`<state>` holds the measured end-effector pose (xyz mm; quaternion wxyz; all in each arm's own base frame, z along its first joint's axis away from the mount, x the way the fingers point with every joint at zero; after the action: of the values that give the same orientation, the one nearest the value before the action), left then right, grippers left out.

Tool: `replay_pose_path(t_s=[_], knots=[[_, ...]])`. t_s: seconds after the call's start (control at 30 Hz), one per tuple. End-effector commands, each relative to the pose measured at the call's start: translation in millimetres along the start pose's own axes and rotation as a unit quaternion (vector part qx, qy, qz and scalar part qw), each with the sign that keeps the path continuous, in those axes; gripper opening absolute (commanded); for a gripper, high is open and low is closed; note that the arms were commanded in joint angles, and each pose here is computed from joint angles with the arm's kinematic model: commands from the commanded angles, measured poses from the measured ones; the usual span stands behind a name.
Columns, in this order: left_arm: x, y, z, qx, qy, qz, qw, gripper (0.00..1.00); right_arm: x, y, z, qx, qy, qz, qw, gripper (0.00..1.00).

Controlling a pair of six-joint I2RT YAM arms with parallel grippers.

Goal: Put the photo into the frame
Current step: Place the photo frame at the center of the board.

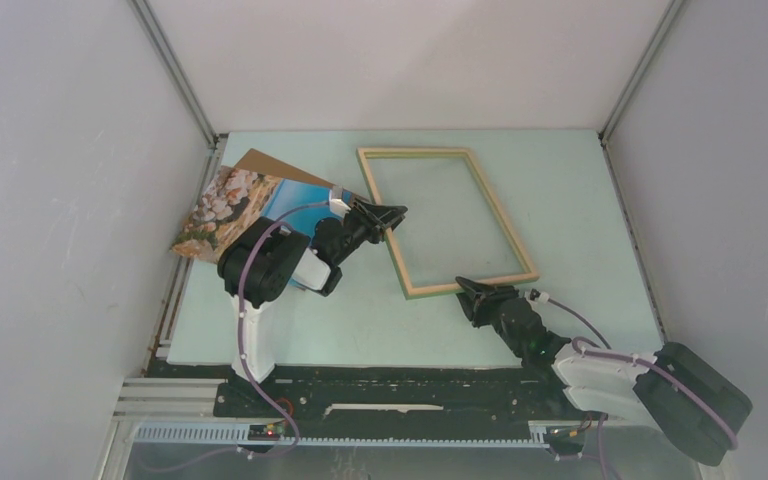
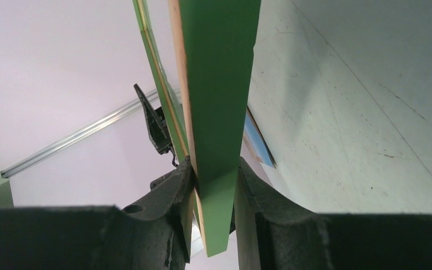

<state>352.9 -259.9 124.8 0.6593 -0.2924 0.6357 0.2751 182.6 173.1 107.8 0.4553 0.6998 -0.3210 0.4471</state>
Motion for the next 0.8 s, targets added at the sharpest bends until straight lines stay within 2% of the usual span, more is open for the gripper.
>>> replay_pose_path(t_s=[0.0,0.13,0.2,0.33,0.43,0.57,0.7,0.77], knots=[[-16,-2,-3,0.010,-0.017,-0.041,0.999,0.41,0,1,0,0.006,-0.008,0.001,1.000,0.24],[-17,-1,-2,0.012,-0.019,-0.043,0.999,0.34,-10,1,6,-0.005,0.040,-0.020,0.999,0.29],[-17,0,-1,0.012,-0.021,-0.044,0.999,0.32,-20,2,11,-0.012,0.069,-0.045,0.997,0.45],[-19,-1,0,0.018,-0.023,-0.050,0.998,0.29,-32,6,19,-0.009,0.147,-0.071,0.987,0.68],[-19,-3,1,0.023,-0.023,-0.052,0.998,0.29,-36,14,24,0.000,0.245,-0.106,0.964,0.82],[-16,-6,2,0.036,-0.013,-0.051,0.998,0.29,-33,33,30,0.011,0.359,-0.160,0.919,0.86],[-17,-3,5,0.036,-0.017,-0.050,0.998,0.29,-20,53,31,0.037,0.424,-0.155,0.892,0.86],[-16,1,7,0.033,-0.016,-0.043,0.998,0.34,-9,62,29,0.053,0.460,-0.145,0.874,0.86]])
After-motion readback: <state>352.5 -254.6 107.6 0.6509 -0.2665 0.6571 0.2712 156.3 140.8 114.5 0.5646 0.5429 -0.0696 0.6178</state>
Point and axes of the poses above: each gripper's point midway between its finger pads, its own y axis back along the fingers, its own x axis along the line the jaws close on, z = x × y, the point moved 6 cm from there along y, back along the fingers, and after that the axes turned 8 degrees about y, right-handed, at the moved point
